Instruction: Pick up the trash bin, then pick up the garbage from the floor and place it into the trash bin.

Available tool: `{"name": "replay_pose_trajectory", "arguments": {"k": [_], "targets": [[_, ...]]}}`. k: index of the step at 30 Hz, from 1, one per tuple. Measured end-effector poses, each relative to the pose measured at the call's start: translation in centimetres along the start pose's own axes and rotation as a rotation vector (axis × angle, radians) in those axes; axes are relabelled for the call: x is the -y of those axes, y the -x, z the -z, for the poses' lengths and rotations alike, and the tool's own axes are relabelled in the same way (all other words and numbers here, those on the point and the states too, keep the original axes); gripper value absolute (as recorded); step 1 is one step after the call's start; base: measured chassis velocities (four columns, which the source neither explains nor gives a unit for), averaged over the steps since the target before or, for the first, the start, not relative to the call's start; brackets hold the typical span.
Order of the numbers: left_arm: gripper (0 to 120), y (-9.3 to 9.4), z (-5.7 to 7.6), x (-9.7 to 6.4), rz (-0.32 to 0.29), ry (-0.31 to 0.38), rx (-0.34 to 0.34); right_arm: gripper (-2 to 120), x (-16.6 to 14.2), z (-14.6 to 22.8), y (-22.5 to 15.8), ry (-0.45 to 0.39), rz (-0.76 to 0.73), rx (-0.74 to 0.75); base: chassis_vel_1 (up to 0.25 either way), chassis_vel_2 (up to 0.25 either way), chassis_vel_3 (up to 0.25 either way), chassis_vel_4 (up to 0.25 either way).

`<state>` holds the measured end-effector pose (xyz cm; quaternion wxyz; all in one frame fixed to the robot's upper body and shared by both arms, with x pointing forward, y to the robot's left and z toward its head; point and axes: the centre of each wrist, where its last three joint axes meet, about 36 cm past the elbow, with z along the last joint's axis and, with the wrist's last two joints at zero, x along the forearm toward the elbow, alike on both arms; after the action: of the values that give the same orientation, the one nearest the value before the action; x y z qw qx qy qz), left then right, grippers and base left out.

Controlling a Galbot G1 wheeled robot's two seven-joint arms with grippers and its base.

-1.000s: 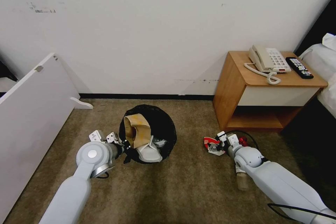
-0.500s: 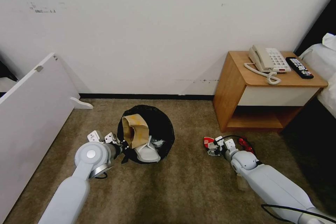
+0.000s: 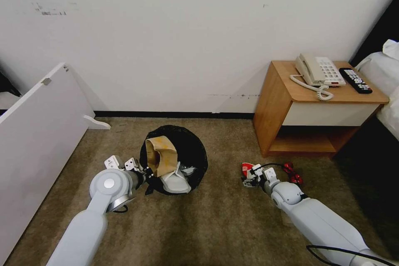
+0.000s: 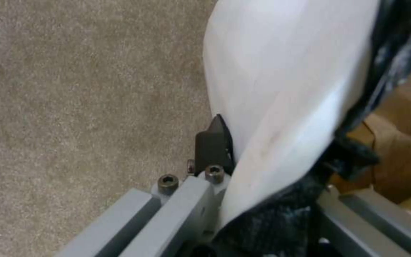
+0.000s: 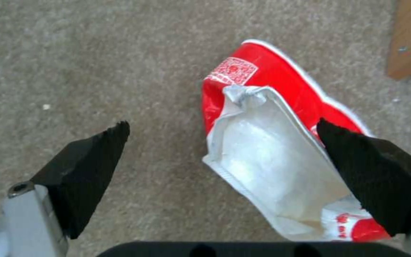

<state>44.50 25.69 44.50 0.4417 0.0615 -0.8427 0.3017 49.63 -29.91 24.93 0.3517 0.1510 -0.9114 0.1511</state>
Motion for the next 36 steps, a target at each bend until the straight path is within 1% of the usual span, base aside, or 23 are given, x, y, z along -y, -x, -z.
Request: {"name": "replay_pose_trajectory", "arguments": {"k": [8,19,32,34,35,36], "targets": [[0,0.0,0.0,-0.1,0.002,0.0,0.0,100,-1.4,0.0,0.8,0.014,0.027,-0.002,0.0,0.0,0.0,0.0],[0,0.0,0.1,-0.1,0.002,0.0,0.003,100,-1.7,-0.5,0.9,0.017,0.028,-0.009,0.0,0.0,0.0,0.0],[0,0.0,0.1,-0.1,-0.001,-0.002,0.003,100,0.1,-1.5,0.5,-0.012,-0.046,-0.029,0.0,0.0,0.0,0.0],[0,0.1,0.1,-0.1,-0.002,-0.003,0.003,100,0.5,-1.8,0.5,-0.029,-0.062,-0.04,0.0,0.0,0.0,0.0],[0,0.1,0.1,0.0,-0.003,-0.003,0.004,100,0.9,-2.0,0.6,-0.051,-0.077,-0.051,0.0,0.0,0.0,0.0],[0,0.1,0.1,0.0,-0.003,-0.003,0.004,100,0.9,-2.0,0.6,-0.051,-0.077,-0.051,0.0,0.0,0.0,0.0]]}}
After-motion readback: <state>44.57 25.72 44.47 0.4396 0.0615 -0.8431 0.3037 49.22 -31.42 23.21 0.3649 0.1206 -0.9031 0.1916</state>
